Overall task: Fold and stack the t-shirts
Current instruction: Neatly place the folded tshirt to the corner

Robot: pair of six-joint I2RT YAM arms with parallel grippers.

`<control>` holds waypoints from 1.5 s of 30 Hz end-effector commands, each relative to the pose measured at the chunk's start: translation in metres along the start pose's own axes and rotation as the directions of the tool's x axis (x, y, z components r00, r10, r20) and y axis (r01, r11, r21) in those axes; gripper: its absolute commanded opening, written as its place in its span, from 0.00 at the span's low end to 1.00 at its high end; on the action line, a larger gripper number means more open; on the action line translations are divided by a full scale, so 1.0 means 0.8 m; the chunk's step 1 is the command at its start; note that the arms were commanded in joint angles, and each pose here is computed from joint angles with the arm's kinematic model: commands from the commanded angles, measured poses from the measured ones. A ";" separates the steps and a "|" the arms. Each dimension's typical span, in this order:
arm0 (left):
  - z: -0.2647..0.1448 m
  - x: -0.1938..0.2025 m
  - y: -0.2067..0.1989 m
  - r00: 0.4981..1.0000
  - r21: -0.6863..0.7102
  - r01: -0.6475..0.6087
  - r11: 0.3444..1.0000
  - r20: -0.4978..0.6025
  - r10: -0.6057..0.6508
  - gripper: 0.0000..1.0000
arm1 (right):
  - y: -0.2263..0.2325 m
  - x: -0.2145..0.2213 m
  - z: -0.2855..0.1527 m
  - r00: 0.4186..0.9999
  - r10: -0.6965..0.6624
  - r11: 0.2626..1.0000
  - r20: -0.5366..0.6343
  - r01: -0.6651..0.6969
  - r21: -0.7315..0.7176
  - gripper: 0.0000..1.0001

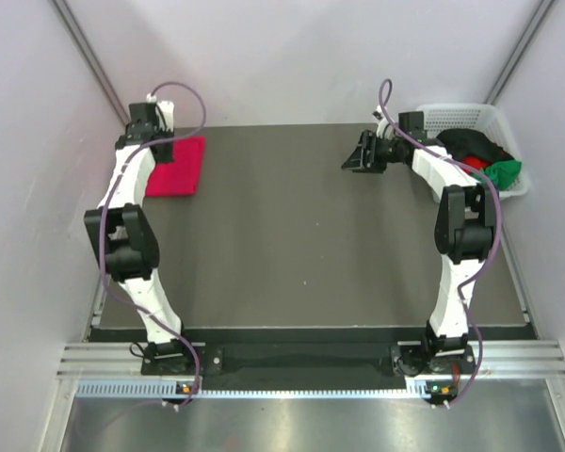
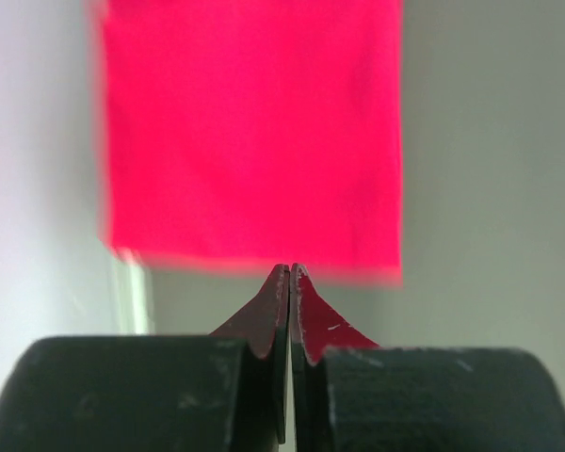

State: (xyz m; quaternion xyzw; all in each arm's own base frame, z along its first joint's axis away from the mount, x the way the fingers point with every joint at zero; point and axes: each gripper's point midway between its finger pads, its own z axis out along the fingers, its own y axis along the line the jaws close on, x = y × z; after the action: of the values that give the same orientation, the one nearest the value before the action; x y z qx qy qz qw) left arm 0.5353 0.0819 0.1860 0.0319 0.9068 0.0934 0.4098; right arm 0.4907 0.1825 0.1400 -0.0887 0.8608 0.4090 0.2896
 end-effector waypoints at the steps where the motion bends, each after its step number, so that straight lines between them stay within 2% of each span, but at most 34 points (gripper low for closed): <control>1: -0.011 0.114 -0.033 0.978 0.148 0.042 0.988 -0.208 -0.010 0.00 | 0.009 -0.016 -0.005 0.998 -0.042 0.999 0.037 0.043 -0.026 0.59; 3: -0.017 0.152 -0.046 0.965 0.182 0.044 0.982 -0.264 0.005 0.00 | 0.006 -0.015 -0.006 0.999 -0.039 0.999 0.035 0.040 -0.021 0.59; 6: -0.024 0.176 -0.048 0.957 0.184 0.038 0.982 -0.291 0.018 0.00 | 0.002 -0.013 -0.006 0.999 -0.034 0.999 0.033 0.035 -0.014 0.59; 10: -0.008 0.203 -0.048 0.937 0.192 0.040 0.981 -0.348 0.030 0.00 | 0.003 -0.011 -0.002 0.999 -0.035 0.999 0.029 0.036 -0.016 0.59; 19: 0.041 0.232 -0.042 0.910 0.178 0.076 0.981 -0.416 0.005 0.00 | 0.002 -0.003 -0.007 0.998 -0.056 0.998 0.020 0.056 0.008 0.59; 30: 0.097 0.208 -0.033 0.920 0.164 0.071 0.984 -0.391 -0.001 0.00 | 0.002 -0.010 -0.009 0.997 -0.071 0.997 0.028 0.070 0.025 0.59; 45: 0.115 0.178 -0.019 0.940 0.128 0.018 0.992 -0.339 0.027 0.00 | -0.005 -0.009 0.000 0.999 -0.050 0.999 0.021 0.050 0.015 0.59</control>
State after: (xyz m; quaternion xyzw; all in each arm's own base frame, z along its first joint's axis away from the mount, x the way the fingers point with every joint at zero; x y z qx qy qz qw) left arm 0.5056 0.0944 0.0294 0.0330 0.9670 0.0269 0.2510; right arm 0.4862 0.1753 0.1233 -0.0860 0.8710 0.3931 0.2817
